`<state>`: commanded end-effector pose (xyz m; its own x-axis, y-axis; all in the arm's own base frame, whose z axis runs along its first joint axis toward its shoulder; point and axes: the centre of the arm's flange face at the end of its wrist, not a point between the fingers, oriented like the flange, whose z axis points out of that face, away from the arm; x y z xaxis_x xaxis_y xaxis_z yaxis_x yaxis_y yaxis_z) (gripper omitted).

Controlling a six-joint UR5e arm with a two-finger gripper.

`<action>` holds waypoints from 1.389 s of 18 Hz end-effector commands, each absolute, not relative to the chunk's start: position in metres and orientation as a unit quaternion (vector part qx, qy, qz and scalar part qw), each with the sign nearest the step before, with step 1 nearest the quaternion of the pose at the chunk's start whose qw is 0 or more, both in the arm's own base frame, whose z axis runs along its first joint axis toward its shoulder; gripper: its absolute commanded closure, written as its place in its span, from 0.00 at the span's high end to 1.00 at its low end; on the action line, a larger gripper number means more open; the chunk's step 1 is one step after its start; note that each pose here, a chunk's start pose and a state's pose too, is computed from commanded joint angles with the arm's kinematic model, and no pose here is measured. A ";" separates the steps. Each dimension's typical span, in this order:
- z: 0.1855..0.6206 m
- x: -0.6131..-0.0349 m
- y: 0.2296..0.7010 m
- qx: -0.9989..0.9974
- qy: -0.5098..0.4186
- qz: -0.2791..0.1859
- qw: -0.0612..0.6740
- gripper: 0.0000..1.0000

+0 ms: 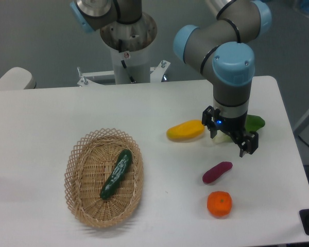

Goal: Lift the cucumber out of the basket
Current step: 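Move the gripper over the wicker basket above the green cucumber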

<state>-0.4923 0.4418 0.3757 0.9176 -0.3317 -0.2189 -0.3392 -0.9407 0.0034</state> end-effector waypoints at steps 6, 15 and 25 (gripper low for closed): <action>0.371 -0.488 0.442 -0.979 0.173 0.104 0.011 1.00; 0.364 -0.439 0.471 -0.988 0.126 0.088 0.022 1.00; 0.315 -0.326 0.536 -0.998 -0.051 0.015 0.042 1.00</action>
